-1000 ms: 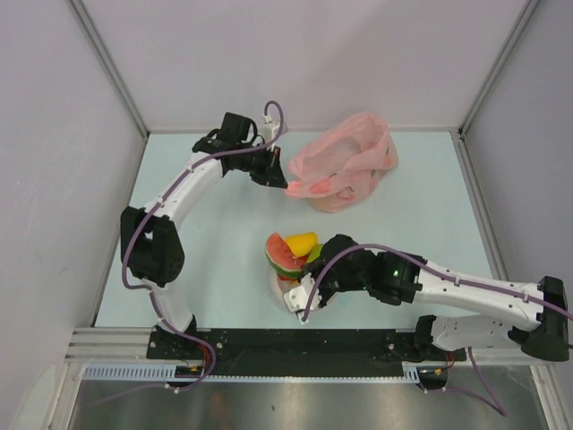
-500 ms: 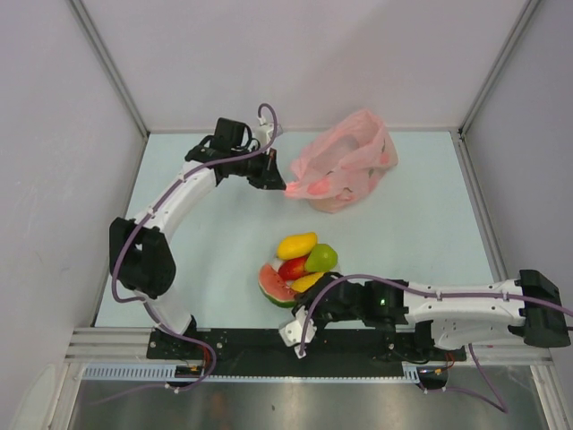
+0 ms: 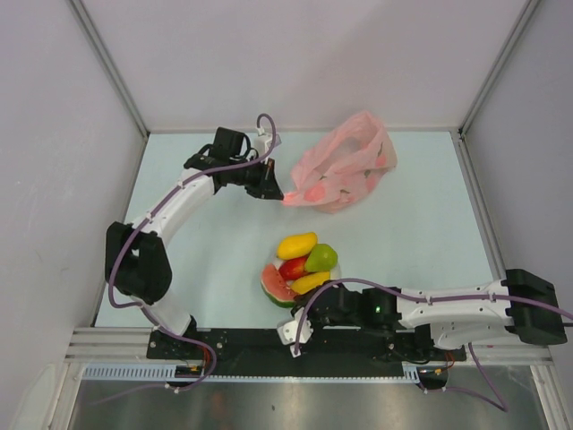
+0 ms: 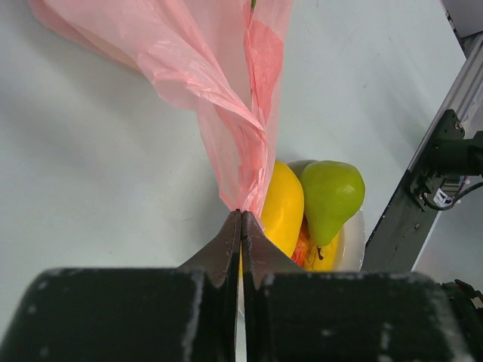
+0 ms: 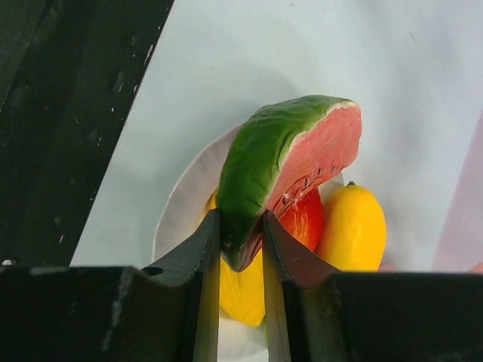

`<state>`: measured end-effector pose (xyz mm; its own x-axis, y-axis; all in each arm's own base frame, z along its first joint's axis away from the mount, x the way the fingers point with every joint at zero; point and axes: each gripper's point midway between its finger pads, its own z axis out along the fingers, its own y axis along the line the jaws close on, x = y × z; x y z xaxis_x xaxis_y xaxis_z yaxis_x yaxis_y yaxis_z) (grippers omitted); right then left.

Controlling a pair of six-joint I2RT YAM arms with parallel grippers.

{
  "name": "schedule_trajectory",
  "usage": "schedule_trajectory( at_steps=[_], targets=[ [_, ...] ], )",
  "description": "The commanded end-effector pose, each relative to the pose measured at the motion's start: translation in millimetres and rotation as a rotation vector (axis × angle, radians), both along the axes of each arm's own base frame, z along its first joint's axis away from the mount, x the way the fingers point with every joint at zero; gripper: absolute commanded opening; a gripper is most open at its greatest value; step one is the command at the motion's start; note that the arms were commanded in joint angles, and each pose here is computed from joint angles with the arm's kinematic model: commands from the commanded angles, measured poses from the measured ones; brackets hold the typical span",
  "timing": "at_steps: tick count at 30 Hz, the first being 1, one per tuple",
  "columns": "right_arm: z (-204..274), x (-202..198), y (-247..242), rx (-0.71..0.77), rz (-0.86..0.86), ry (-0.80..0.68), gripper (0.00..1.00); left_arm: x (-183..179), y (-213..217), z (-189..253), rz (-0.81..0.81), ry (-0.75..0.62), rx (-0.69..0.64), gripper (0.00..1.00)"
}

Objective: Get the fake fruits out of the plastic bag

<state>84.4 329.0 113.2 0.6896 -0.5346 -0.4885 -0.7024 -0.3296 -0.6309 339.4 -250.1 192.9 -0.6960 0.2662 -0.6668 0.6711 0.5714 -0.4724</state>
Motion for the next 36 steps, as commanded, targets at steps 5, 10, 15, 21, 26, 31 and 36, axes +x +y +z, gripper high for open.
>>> schedule_trajectory(
  at_steps=[5, 10, 15, 21, 26, 31, 36],
  targets=[
    [-6.1, 1.4, 2.7, 0.048, -0.054, 0.033, 0.00, -4.3, -8.3, 32.6, -0.016, -0.081, -0.058, 0.02],
    [-14.9, 3.5, -1.2, 0.064, -0.075, 0.033, 0.00, -7.0, -7.8, 33.6, -0.021, -0.086, -0.054, 0.01],
    [-17.2, 4.9, -1.6, 0.069, -0.070, 0.019, 0.13, -9.0, -9.1, 31.6, -0.023, -0.085, -0.051, 0.01],
    [-26.1, 4.0, -3.4, 0.071, -0.069, 0.026, 0.18, -15.1, -11.8, 28.0, -0.036, -0.091, -0.039, 0.01],
    [-28.3, 9.7, -4.7, 0.084, -0.081, 0.010, 0.34, -16.7, -13.1, 23.3, -0.042, -0.096, -0.033, 0.01],
    [-20.9, 15.9, -7.5, 0.101, -0.102, -0.003, 0.59, -17.1, -15.3, 23.1, -0.048, -0.095, -0.030, 0.01],
    [2.2, 8.3, 0.7, 0.162, -0.080, 0.007, 0.89, -16.7, -16.7, 22.0, -0.049, -0.090, -0.028, 0.01]
  ],
)
